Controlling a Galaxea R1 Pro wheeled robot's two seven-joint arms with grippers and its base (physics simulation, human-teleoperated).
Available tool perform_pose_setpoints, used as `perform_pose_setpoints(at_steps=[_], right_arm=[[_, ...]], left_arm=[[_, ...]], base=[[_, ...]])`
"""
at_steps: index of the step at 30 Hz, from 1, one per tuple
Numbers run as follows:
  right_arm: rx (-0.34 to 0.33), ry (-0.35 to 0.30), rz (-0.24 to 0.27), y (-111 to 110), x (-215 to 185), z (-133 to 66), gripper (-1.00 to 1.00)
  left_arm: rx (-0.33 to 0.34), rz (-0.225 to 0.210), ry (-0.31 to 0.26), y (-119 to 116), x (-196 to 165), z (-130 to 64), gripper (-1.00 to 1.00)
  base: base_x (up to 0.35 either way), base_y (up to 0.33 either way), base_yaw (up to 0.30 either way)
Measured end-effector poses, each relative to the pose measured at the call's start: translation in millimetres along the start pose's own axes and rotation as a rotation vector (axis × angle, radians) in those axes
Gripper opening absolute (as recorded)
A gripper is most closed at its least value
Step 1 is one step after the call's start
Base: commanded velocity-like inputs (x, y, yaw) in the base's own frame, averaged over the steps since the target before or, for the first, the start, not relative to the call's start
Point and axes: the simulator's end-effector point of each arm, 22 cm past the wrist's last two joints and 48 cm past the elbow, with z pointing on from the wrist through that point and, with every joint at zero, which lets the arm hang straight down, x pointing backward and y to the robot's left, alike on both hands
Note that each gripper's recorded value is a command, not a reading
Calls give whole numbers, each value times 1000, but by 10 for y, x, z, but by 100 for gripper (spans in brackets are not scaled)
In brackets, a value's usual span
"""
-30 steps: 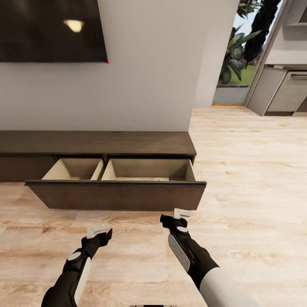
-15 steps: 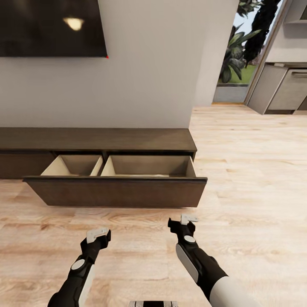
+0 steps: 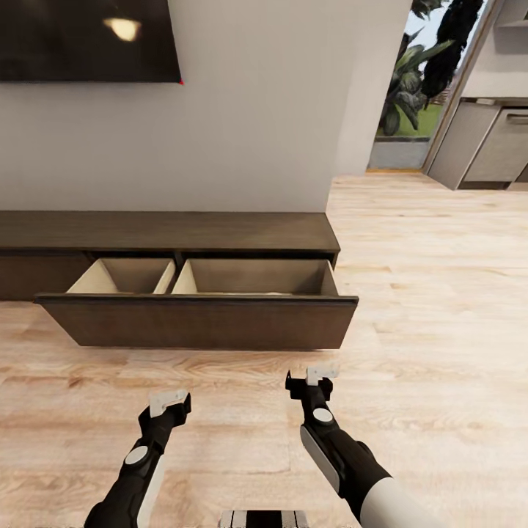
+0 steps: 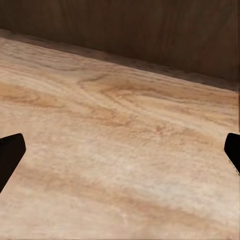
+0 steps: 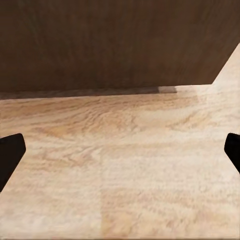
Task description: Place each of the two pumpkins and all three candles from the living room inside a cabinet in the living room (use any cabinet), then make sure every cabinet is closed, and position the cauldron so it is next to a table in the living room.
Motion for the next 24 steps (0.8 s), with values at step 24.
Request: perform_pose_setpoints(at_steps=[24], right_arm=[[-201, -6, -14, -105, 615, 210, 100]], left_arm=[[1, 17, 40, -4, 368, 121, 100]], base=[[0, 0, 0]])
